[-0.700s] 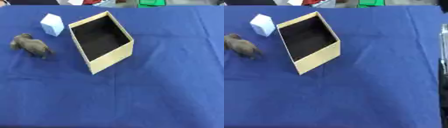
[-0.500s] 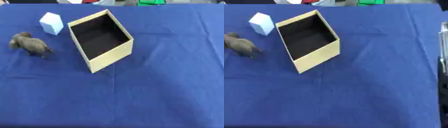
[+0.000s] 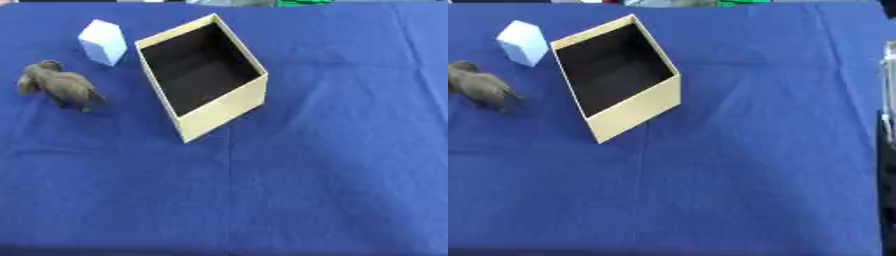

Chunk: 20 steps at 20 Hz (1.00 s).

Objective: Pick up objects on the table and place them in the box.

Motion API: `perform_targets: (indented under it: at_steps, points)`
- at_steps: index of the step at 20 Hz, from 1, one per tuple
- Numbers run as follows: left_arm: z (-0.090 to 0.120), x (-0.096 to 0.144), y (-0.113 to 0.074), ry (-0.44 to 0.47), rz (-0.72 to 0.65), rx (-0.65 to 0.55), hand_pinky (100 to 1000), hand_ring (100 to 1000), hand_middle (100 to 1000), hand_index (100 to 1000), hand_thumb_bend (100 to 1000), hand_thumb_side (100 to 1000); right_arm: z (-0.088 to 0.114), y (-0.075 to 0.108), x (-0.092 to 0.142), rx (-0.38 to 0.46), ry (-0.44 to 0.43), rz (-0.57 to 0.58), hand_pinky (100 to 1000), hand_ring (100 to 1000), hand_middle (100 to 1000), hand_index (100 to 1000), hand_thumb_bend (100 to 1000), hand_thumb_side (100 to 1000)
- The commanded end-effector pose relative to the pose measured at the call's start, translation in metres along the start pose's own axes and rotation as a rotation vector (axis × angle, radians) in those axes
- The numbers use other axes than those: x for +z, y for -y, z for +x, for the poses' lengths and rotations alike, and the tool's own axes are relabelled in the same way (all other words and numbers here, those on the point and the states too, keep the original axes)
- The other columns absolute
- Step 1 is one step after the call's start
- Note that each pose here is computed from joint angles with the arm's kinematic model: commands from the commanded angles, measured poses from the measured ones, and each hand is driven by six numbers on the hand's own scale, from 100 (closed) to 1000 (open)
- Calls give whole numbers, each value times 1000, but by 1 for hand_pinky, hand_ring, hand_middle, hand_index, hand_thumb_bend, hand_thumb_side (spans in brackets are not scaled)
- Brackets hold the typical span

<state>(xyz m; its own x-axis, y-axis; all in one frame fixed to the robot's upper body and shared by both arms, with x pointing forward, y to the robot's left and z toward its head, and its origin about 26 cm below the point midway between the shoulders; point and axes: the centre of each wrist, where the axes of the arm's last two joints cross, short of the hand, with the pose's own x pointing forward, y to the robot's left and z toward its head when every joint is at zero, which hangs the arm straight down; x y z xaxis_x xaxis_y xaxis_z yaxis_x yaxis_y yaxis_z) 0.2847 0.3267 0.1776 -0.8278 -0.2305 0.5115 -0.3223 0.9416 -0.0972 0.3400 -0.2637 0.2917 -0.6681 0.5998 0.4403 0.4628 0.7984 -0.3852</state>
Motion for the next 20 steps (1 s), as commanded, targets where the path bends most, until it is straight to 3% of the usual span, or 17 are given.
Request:
perform_targets:
  at_steps: [1, 13, 16, 20]
  points:
    - [12, -21, -4, 85, -61, -33, 736, 679, 729, 860, 253, 940, 8, 8, -7, 11, 39, -11, 875, 947, 759, 952, 100, 794]
    - [39, -75, -20, 254, -215, -366, 737, 693, 732, 858, 225, 874, 7, 7, -9, 17, 43, -2, 875, 947, 759, 951, 100, 795]
    - [46, -85, -21, 288, -282, -477, 739, 708, 742, 858, 250, 804, 7, 7, -9, 16, 43, 1, 875, 948, 760, 951, 100, 795]
    - [49, -98, -21, 310, -415, -618, 752, 739, 763, 872, 270, 775, 8, 6, -10, 12, 48, 5, 875, 947, 760, 951, 100, 794]
